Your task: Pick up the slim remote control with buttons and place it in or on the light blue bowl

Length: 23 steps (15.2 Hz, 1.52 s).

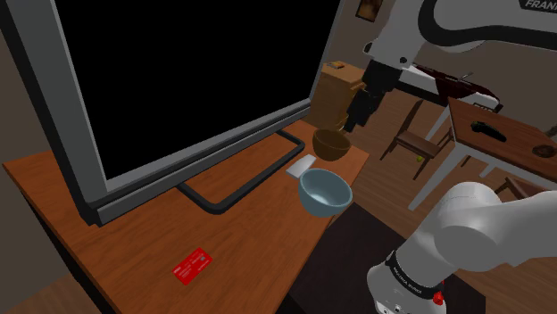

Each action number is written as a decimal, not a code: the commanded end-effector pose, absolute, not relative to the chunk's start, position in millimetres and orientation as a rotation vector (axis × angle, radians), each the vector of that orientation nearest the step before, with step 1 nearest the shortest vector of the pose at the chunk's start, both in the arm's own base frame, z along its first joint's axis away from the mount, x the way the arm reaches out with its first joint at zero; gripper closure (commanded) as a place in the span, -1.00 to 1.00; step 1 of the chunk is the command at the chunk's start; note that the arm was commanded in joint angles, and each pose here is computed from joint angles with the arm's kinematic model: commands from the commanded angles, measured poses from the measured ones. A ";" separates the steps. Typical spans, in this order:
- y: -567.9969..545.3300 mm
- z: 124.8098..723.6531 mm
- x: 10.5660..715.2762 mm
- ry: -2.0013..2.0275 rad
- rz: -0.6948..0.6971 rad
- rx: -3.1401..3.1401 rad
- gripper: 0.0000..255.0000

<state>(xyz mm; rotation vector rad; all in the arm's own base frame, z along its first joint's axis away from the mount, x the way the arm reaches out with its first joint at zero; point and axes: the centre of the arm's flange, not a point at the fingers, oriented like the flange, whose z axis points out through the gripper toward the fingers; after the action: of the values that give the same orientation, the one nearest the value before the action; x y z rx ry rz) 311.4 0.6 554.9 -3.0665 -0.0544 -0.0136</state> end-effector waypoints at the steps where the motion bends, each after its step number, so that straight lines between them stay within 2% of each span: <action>1: 0.6 554.9 311.4 -0.054 -0.014 -3.067 -1.00; 23: -91.7 349.6 480.4 1.386 0.007 -2.790 -1.00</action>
<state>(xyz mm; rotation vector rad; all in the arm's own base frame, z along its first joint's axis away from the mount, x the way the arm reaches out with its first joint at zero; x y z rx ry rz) 477.4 -82.9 360.0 -2.8203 1.3176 0.0067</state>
